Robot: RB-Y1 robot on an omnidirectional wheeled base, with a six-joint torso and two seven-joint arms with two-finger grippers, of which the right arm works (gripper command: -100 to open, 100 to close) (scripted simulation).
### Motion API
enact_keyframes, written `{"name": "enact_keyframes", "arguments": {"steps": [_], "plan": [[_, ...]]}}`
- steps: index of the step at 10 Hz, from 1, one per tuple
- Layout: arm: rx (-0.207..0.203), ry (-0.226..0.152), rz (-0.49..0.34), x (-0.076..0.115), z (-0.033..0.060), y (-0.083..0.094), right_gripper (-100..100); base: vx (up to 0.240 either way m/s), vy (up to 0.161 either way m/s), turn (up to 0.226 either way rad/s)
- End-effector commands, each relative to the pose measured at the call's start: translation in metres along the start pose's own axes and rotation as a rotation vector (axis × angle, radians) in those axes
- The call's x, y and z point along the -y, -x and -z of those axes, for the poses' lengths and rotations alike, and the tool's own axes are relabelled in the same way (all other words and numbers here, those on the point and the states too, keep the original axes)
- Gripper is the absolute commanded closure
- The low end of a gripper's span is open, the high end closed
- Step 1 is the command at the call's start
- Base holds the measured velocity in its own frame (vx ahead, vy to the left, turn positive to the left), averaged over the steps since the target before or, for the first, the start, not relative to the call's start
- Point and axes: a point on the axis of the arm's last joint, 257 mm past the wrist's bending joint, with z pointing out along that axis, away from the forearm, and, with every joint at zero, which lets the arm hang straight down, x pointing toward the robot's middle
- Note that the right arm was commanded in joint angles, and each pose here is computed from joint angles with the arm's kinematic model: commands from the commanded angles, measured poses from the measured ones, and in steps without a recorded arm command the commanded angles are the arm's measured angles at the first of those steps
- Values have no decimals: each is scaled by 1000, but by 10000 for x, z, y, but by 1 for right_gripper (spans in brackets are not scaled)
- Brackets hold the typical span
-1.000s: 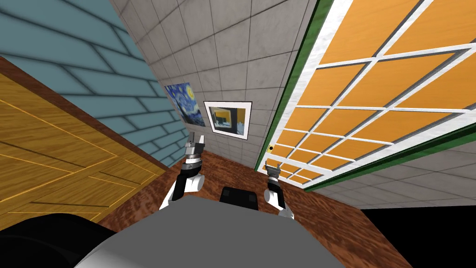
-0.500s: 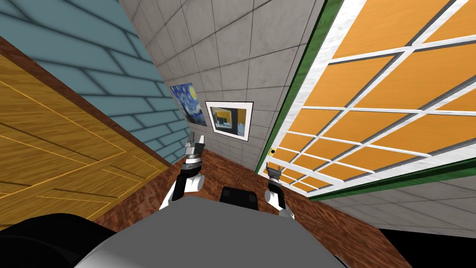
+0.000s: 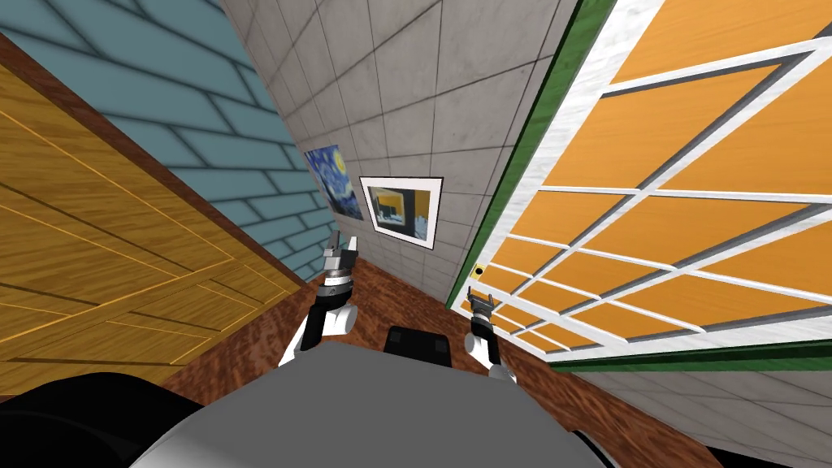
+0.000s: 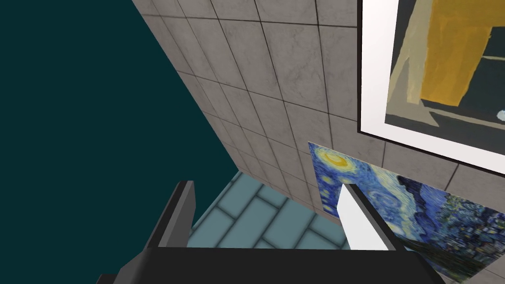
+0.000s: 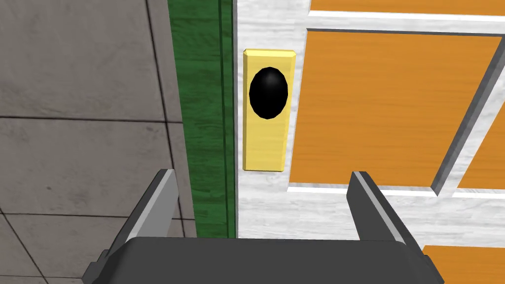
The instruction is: Pull the door open
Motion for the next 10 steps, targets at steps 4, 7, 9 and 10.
{"name": "enact_keyframes", "arguments": {"steps": [4, 7, 9, 10], "plan": [[5, 28, -5, -368, 45, 52, -100, 140, 2, 69], [7, 43, -5, -579, 74, 70, -100, 135, -2, 57], [8, 62, -6, -858, 117, 82, -100, 139, -23, 88], [8, 71, -6, -980, 136, 83, -100, 185, -12, 92]]}}
